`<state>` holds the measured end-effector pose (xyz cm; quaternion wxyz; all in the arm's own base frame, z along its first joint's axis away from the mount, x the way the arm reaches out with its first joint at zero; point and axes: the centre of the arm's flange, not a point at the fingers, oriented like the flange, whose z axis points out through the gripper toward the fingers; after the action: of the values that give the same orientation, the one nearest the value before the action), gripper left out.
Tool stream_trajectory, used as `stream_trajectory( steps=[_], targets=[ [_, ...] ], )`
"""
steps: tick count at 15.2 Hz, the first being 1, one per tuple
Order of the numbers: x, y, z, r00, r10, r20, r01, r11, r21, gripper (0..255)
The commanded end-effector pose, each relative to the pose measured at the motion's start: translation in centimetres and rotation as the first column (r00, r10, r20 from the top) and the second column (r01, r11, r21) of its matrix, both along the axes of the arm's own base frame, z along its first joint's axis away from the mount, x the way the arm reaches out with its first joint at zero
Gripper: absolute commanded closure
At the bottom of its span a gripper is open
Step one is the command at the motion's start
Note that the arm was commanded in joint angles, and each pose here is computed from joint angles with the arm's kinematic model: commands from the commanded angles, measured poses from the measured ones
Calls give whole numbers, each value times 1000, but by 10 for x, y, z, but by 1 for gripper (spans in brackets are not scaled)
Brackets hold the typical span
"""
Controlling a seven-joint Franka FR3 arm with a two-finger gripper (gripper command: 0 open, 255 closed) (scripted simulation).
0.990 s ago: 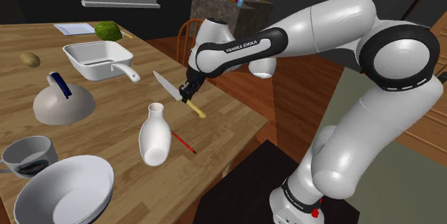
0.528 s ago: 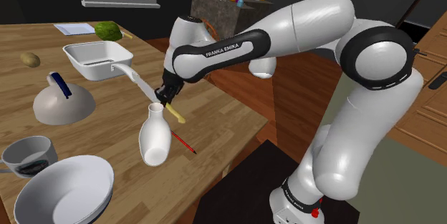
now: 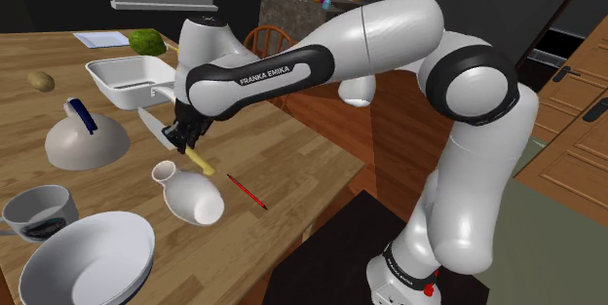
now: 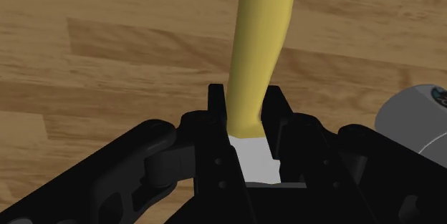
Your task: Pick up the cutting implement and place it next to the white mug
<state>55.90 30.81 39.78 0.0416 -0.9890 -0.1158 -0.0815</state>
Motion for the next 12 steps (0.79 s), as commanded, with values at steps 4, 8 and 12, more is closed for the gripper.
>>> stream_trajectory(
  steps=[4, 8, 12],
  targets=[
    [13, 64, 1, 1000, -1, 0, 1, 1000, 0, 255],
    [20, 97, -5, 1000, -1, 0, 1, 1000, 0, 255],
    [20, 97, -26, 1000, -1, 0, 1, 1000, 0, 255]
  ],
)
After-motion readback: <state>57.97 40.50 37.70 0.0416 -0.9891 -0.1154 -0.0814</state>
